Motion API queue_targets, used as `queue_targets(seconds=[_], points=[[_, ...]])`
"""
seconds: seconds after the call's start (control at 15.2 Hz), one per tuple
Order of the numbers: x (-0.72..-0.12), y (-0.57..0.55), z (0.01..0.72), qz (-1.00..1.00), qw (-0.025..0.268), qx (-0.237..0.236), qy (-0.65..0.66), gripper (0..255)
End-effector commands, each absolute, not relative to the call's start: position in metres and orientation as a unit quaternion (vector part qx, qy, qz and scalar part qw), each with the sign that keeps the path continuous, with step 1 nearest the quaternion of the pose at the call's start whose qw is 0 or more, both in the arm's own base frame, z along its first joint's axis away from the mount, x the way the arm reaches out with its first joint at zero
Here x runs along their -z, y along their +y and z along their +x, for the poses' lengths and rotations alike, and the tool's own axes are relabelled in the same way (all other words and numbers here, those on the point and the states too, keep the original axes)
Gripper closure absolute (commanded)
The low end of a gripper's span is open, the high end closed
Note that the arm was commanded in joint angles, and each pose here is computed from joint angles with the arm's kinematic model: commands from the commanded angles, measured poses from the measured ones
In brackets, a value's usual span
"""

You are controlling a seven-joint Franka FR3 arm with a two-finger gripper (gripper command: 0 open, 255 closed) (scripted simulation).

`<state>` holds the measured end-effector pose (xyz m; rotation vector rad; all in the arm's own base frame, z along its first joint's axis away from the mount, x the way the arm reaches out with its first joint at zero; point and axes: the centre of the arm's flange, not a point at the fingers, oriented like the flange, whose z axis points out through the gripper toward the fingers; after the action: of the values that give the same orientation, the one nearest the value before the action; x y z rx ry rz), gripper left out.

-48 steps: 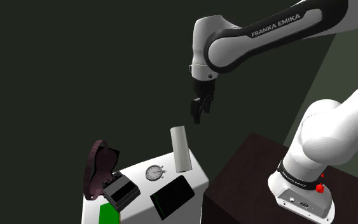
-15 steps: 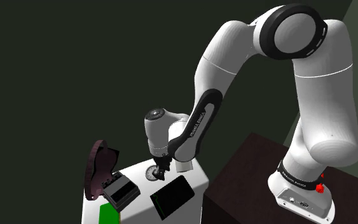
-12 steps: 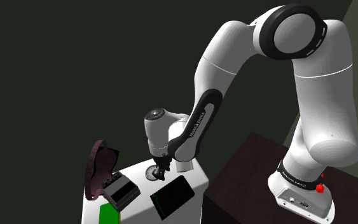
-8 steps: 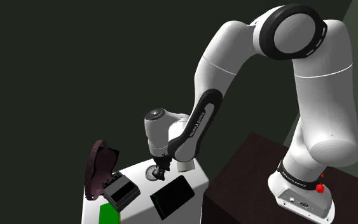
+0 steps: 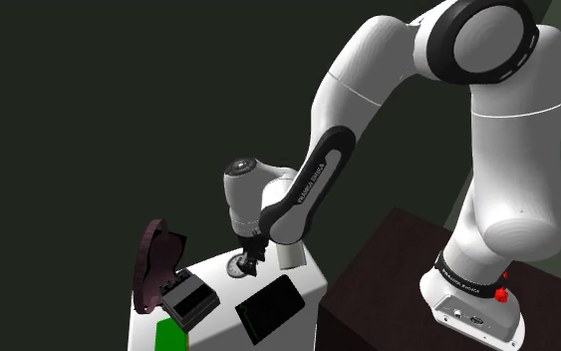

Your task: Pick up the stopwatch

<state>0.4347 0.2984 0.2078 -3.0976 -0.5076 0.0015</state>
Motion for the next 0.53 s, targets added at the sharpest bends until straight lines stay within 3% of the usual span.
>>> queue_targets(seconds=[0.0, 0.46], points=[[-0.219, 0.299, 0.433, -0.987, 0.001, -0.001, -0.162, 255], [-0.256, 0.299, 0.433, -0.987, 0.001, -0.001, -0.162, 255]])
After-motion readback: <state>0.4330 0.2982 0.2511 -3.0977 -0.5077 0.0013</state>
